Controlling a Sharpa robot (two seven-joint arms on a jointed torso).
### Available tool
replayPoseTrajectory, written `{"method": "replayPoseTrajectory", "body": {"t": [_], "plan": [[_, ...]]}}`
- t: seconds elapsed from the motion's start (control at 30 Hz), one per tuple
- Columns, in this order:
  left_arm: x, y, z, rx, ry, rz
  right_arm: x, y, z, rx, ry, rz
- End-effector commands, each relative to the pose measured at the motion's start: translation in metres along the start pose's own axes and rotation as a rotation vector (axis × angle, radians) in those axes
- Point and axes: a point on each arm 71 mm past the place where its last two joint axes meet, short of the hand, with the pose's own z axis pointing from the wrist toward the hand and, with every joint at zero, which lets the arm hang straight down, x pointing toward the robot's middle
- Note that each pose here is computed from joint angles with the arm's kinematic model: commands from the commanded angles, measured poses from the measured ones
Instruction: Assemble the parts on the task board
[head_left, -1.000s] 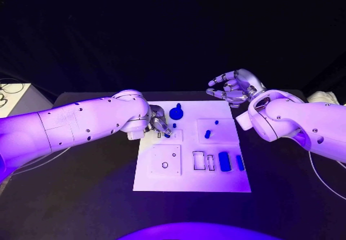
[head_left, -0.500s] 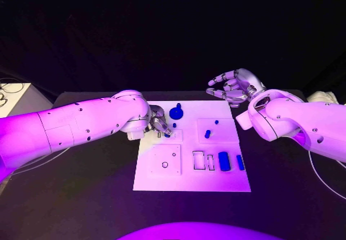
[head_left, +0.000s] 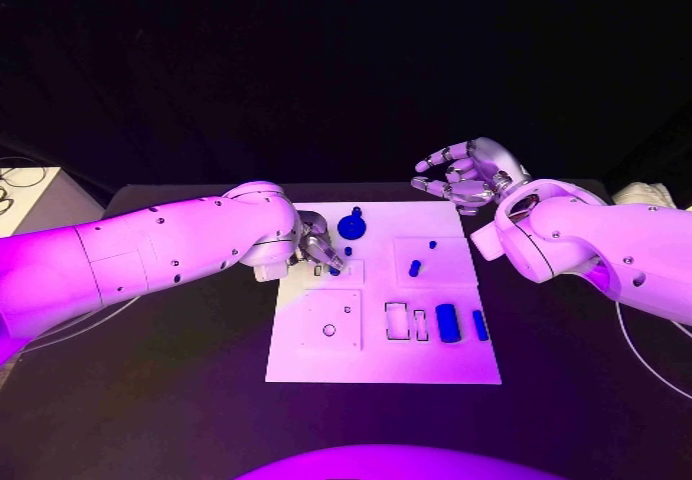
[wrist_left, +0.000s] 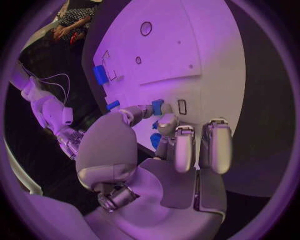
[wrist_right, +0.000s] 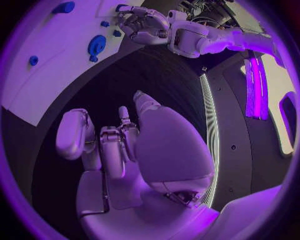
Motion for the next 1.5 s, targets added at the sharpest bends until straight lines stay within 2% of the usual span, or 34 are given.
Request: {"method": "replayPoseTrajectory", "body": {"t": [0.03,0.93,1.5], "plan": [[0.0088,0.0008,0.0037,-0.014,0.034,0.005,0.001,0.001,0.0,-0.011,0.015,0.001],[0.0073,0.006,0.0073,-0.033,0.016,-0.008,0.001,-0.001,-0.001,-0.007,0.016,0.003],[0.0096,0.0113,0.0045,-0.021,0.007,-0.022,0.002,-0.004,-0.002,0.0,0.022,0.006]]}}
